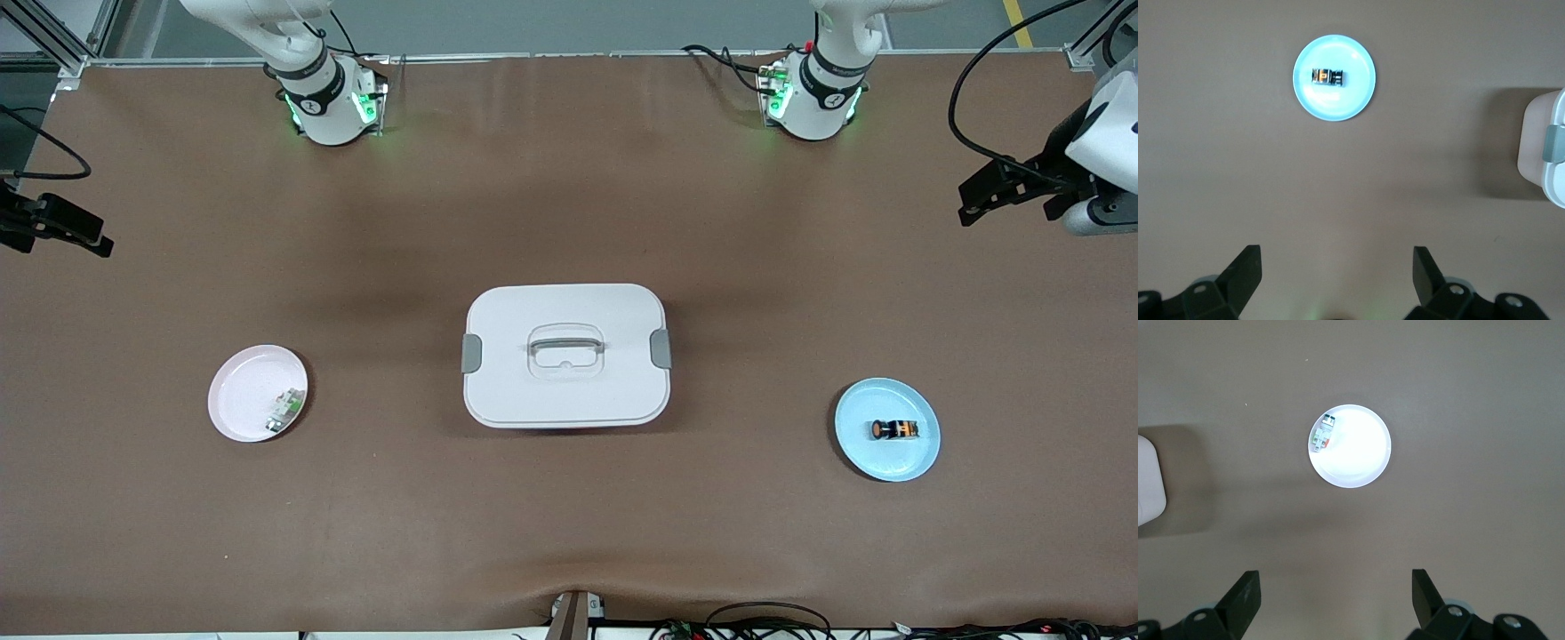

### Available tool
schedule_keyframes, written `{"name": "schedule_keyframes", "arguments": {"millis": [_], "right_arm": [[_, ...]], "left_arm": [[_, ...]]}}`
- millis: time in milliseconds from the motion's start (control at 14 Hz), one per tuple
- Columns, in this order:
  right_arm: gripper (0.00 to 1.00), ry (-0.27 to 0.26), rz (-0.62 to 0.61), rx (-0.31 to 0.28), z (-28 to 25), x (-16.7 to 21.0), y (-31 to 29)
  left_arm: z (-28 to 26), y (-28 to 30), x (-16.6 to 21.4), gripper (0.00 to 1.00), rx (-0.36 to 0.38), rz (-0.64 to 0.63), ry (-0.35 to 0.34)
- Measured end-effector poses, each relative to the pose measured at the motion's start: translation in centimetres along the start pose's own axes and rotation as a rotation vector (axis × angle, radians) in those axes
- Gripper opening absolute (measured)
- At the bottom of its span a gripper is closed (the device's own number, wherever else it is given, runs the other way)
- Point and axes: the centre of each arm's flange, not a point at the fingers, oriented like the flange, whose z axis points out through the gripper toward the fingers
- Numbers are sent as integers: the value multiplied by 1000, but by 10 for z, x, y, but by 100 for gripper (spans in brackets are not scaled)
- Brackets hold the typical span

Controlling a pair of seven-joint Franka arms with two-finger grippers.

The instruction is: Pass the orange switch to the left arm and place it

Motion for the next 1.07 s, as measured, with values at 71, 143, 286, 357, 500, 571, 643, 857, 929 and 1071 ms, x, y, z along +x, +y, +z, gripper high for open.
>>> {"name": "schedule_keyframes", "arguments": {"millis": [71, 143, 286, 357, 500, 571, 643, 857, 929, 1071], "right_arm": [[100, 0, 0, 0, 0, 0, 0], [100, 0, 0, 0, 0, 0, 0], [100, 0, 0, 0, 0, 0, 0], [100, 0, 0, 0, 0, 0, 0], [100, 0, 0, 0, 0, 0, 0], [100, 0, 0, 0, 0, 0, 0], [100, 0, 0, 0, 0, 0, 0], [100, 0, 0, 0, 0, 0, 0], [100, 0, 0, 0, 0, 0, 0], [100, 0, 0, 0, 0, 0, 0]], "left_arm": [[0, 1, -3, 100, 2, -5, -4], [-1, 1, -7, 100, 4, -7, -7], [-2, 0, -15, 100, 5, -9, -7], [-3, -2, -18, 100, 6, -12, -5], [-7, -4, -22, 100, 6, -14, 1], [-8, -5, -23, 100, 5, -12, 3], [-8, -6, -23, 100, 5, -3, 4], [-16, -13, -22, 100, 2, 20, 22], [-20, -14, -22, 100, 1, 22, 30], [-22, -15, -22, 100, 1, 23, 29]]}}
